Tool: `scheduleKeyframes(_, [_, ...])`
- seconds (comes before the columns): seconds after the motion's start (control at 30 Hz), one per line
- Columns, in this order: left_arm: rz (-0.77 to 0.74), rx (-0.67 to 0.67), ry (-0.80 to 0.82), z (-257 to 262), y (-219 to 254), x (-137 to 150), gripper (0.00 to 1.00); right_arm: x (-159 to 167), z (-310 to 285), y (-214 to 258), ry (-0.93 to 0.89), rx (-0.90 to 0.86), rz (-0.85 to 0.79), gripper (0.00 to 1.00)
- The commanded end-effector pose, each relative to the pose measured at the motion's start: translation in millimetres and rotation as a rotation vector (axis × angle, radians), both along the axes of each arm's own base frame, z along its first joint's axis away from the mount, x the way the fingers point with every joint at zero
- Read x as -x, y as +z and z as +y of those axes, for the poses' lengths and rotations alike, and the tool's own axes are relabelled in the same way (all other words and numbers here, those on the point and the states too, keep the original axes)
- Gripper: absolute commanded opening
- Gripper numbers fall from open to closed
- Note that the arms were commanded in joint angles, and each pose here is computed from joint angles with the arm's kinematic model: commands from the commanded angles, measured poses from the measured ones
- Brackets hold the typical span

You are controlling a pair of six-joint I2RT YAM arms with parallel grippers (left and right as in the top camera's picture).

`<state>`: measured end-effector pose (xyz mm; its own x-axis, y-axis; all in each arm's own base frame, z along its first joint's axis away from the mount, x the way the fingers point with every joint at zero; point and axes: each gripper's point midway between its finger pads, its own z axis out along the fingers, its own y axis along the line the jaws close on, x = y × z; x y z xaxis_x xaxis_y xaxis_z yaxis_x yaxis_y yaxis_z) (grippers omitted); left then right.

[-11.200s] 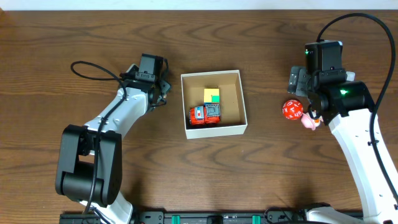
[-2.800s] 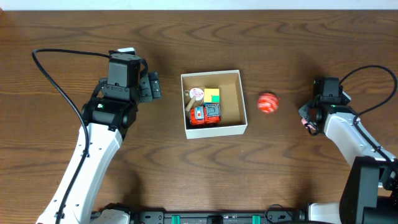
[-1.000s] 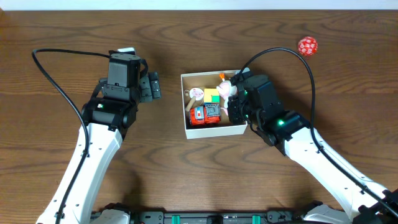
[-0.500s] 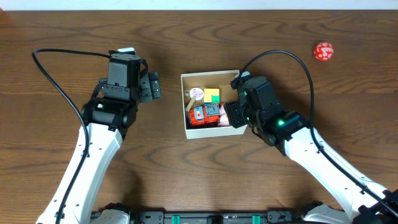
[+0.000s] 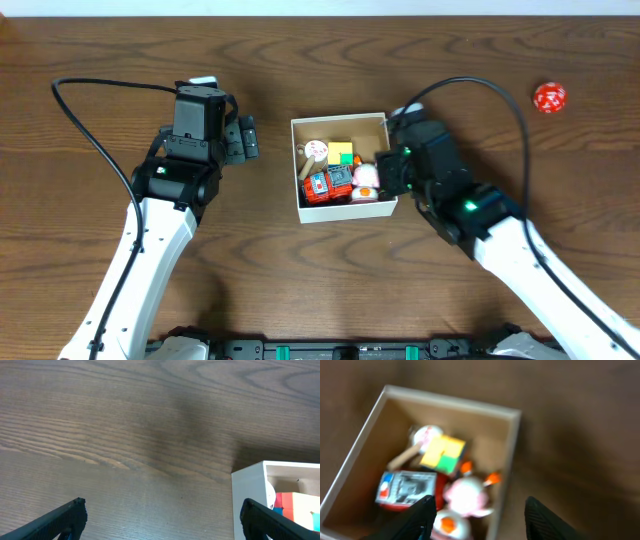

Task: Pack container
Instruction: 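Move the right gripper right to the red ball and grasp it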

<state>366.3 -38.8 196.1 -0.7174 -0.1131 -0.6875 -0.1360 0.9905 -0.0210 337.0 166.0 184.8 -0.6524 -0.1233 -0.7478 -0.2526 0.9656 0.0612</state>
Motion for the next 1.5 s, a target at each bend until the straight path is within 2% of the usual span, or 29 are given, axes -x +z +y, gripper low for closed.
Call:
scheduleKeyframes(0.0, [-0.009,-0.021,-0.003,4,4,0,0.98,-7,-53,49,-0.266,0.066,-0.147,0.61])
scheduleKeyframes(0.1, [-0.009,-0.022,-0.002,4,4,0,0.98,0,-95,66,-0.434,0.101,-0.191,0.69])
scheduleKeyframes(0.27, [-0.009,-0.021,-0.003,4,4,0,0.98,5,-151,68,-0.59,0.143,-0.175,0.74])
scheduleKeyframes(0.5, [-0.009,-0.021,-0.003,4,4,0,0.98,4,-220,56,-0.773,0.101,-0.108,0.74])
scheduleKeyframes(0.73, [-0.009,-0.021,-0.003,4,4,0,0.98,-23,-252,42,-0.803,0.066,-0.106,0.75])
scheduleKeyframes(1.1, [-0.009,-0.021,-0.003,4,4,0,0.98,-63,-301,-24,-0.883,0.049,-0.021,0.93])
scheduleKeyframes(1.27, [-0.009,-0.021,-0.003,4,4,0,0.98,-68,-326,-54,-0.91,0.084,0.027,0.94])
scheduleKeyframes(1.47, [-0.009,-0.021,-0.003,4,4,0,0.98,-81,-326,-87,-0.849,0.018,0.075,0.94])
